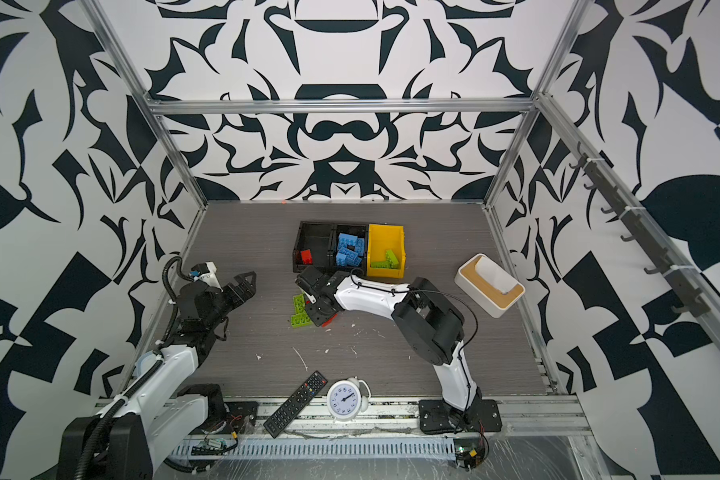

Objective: Sort the legos into containers by color
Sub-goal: 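Move the right gripper back over the red arch brick near the lime-green bricks, then lower the right gripper onto the red arch brick and close on it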

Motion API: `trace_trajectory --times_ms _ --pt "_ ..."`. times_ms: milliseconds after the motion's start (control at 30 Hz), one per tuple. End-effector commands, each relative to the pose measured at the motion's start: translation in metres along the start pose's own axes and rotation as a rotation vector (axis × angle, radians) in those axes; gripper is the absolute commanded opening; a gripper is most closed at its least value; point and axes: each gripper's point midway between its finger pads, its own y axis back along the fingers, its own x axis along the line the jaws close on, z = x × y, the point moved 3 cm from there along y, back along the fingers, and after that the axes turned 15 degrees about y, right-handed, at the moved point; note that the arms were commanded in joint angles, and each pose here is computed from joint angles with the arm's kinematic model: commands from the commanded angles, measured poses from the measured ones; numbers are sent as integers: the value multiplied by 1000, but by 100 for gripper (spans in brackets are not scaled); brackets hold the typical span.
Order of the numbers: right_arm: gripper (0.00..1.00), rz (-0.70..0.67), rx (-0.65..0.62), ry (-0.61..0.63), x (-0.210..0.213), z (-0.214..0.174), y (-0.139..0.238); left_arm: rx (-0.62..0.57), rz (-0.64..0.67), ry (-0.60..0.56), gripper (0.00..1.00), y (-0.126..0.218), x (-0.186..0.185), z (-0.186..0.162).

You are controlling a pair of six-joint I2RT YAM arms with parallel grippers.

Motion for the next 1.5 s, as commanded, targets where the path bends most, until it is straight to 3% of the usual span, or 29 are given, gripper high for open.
trace_trajectory --times_ms 0,333,800,1133,1467 --pt "46 -29 -17 6 -6 9 3 -14 -11 -1 99 1 -6 6" --pt "48 -30 5 10 -6 9 -7 -5 -10 1 99 -1 -5 5" --pt "29 -7 -21 3 -2 -1 16 -7 -9 1 99 0 -5 5" --pt "26 172 -98 20 22 0 52 -8 -14 0 99 1 -6 5" --pt "25 181 -212 -4 5 15 96 -4 -16 1 99 0 -7 5"
